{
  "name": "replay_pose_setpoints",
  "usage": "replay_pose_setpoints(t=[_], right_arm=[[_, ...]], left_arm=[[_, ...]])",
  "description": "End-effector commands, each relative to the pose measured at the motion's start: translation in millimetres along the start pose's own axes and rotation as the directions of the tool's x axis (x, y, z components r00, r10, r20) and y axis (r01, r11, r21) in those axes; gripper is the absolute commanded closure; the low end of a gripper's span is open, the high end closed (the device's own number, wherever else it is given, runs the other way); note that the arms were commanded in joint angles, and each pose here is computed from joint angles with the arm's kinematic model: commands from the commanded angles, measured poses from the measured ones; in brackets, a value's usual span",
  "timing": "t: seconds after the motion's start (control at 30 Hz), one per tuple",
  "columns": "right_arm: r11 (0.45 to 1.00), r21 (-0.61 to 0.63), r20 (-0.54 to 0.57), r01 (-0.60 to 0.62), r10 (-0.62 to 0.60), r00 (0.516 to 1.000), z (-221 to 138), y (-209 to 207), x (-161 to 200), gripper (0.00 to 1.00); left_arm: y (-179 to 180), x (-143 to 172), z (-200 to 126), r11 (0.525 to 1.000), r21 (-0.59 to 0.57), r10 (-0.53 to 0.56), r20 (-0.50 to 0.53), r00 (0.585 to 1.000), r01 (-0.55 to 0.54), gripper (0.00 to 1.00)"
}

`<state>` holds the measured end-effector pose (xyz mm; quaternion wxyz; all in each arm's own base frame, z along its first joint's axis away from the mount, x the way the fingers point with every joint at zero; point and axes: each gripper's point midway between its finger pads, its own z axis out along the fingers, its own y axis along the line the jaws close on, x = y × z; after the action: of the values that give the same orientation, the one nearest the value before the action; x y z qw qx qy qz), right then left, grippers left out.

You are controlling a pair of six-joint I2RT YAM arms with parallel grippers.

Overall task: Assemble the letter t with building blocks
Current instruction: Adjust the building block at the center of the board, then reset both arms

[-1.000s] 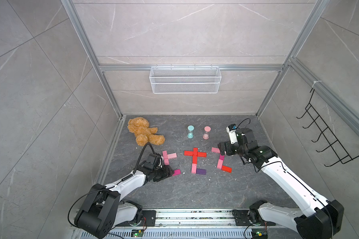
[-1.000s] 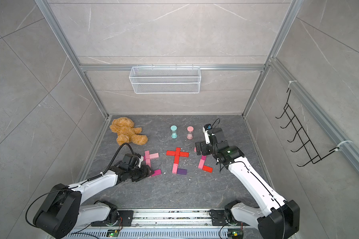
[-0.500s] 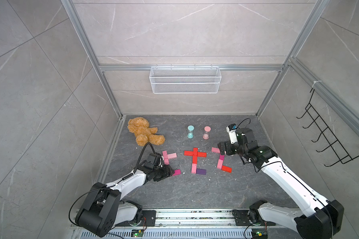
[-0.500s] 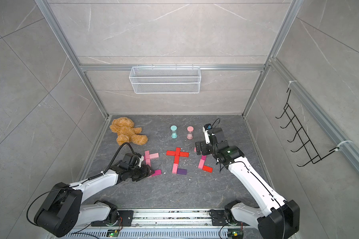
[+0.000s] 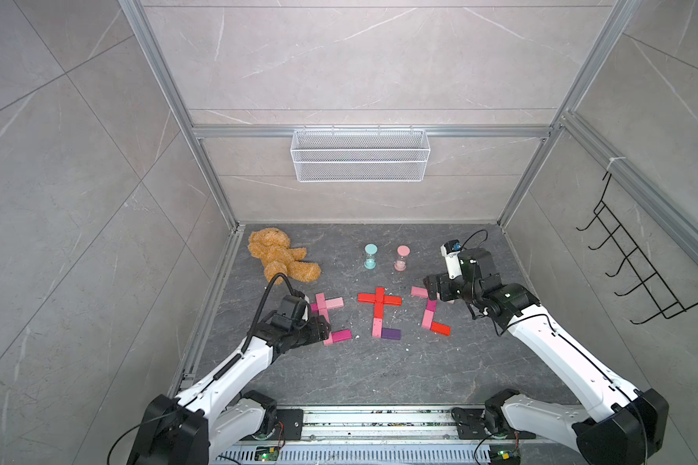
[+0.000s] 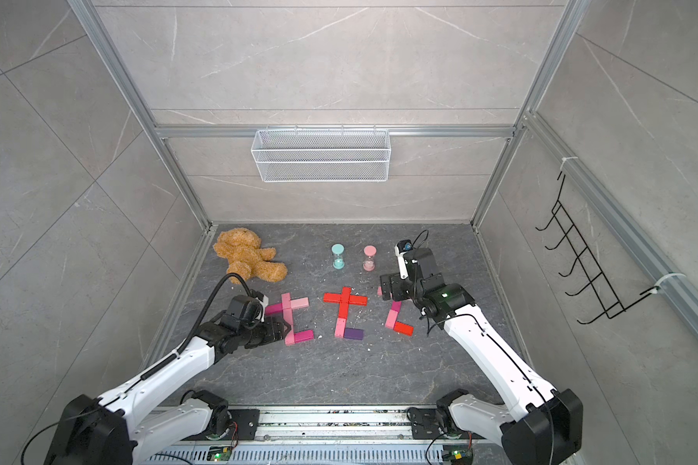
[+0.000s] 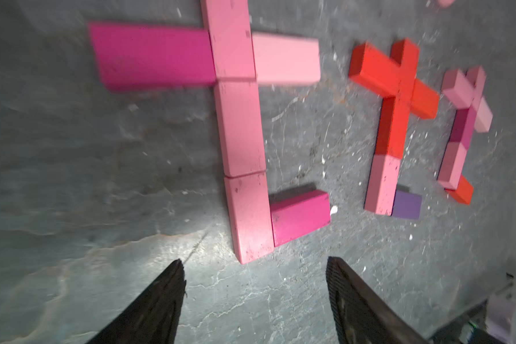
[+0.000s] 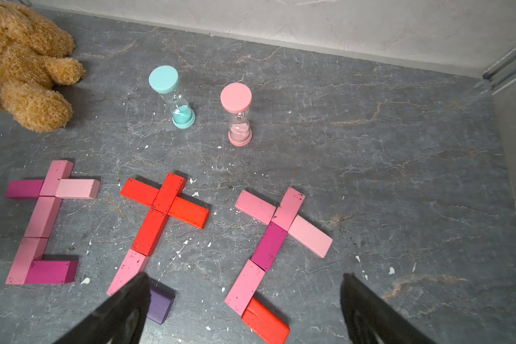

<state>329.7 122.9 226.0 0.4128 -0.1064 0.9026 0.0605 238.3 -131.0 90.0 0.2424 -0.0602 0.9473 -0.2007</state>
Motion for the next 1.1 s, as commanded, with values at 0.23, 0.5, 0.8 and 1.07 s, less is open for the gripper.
replay_pose_setpoints(t=[0.23,0.5,0.8,1.07], right_arm=[[0.959,0.274,0.109,-0.068,0.04,0.993,39,-46,11,0.0],[0.89,0.453,0.204,-0.049,-0.05,0.978,69,-79,43,0.0],[0.855,0.518,0.291,0.003,-0.179,0.94,93,-91,57,0.0],[0.876,0.433,0.423,-0.214,0.012,0.906,83,-135,71,0.0]], left_arm=[[73,-65,-62,0.949,-0.308,0.103,0.511,0.853,0.069,0.07],[98,-97,-78,0.846,-0.533,0.355,0.541,0.762,-0.016,0.03],[118,-130,-30,0.816,-0.575,0.45,0.562,0.694,-0.063,0.02],[127,-155,0,0.835,-0.54,0.46,0.584,0.669,-0.103,0.01]])
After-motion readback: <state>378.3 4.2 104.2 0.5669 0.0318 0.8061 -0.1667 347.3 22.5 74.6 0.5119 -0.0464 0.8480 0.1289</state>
